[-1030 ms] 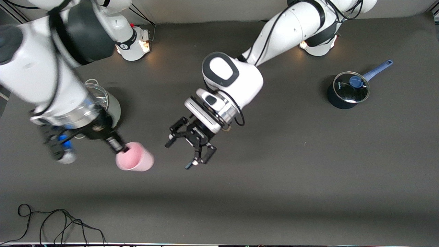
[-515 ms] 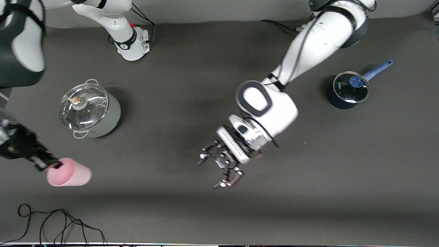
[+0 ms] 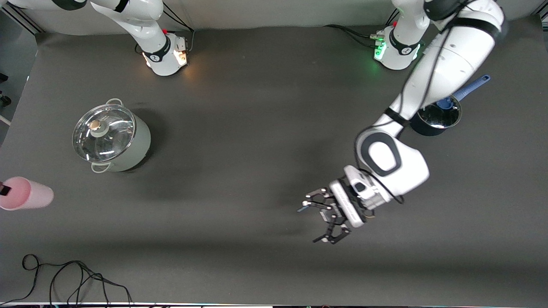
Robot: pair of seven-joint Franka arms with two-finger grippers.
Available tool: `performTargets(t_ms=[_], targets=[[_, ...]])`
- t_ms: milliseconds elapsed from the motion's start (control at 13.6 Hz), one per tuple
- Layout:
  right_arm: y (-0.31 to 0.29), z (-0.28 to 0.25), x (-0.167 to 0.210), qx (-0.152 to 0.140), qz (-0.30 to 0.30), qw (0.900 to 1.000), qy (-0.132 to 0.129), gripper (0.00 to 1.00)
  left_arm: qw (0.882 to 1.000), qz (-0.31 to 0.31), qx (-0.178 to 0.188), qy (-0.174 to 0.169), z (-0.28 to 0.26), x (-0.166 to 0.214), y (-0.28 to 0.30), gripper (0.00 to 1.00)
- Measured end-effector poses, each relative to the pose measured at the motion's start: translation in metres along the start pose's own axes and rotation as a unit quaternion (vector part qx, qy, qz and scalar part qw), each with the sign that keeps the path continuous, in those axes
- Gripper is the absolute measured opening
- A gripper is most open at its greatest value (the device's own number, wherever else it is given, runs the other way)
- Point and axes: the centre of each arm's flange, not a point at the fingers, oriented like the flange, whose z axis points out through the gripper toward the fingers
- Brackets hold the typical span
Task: Transfer pink cup from left to right arm
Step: 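Open the left gripper and pull the right gripper away with the cup, then lower the cup with the right gripper while the left gripper retracts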
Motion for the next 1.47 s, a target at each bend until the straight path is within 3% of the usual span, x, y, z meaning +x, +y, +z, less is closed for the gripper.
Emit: performTargets(t_ms=[221, 441, 589, 957, 1251, 1472], targets=[[0.019, 0.020, -0.006, 0.021, -0.079, 0.997, -0.015, 0.04, 0.997, 0.043, -0.050, -0.046, -0.081, -0.071, -0.057, 1.00], [0.016, 0.069, -0.003, 0.034, -0.108, 0.994, 0.007, 0.04, 0.985, 0.061, -0.117, -0.114, -0.173, -0.145, -0.098, 1.00], [0.013, 0.102, -0.008, 0.034, -0.111, 0.993, 0.014, 0.04, 0.973, 0.065, -0.140, -0.170, -0.220, -0.167, -0.112, 1.00], [-0.009, 0.202, -0.020, 0.036, -0.121, 0.992, 0.027, 0.04, 0.928, 0.052, -0.132, -0.344, -0.299, -0.093, -0.117, 1.00], [-0.014, 0.277, -0.029, 0.040, -0.126, 0.991, 0.014, 0.04, 0.892, 0.009, -0.086, -0.444, -0.370, -0.056, -0.116, 1.00], [-0.015, 0.308, -0.026, 0.042, -0.129, 0.991, 0.016, 0.04, 0.867, -0.047, -0.048, -0.494, -0.405, -0.013, -0.099, 1.00]])
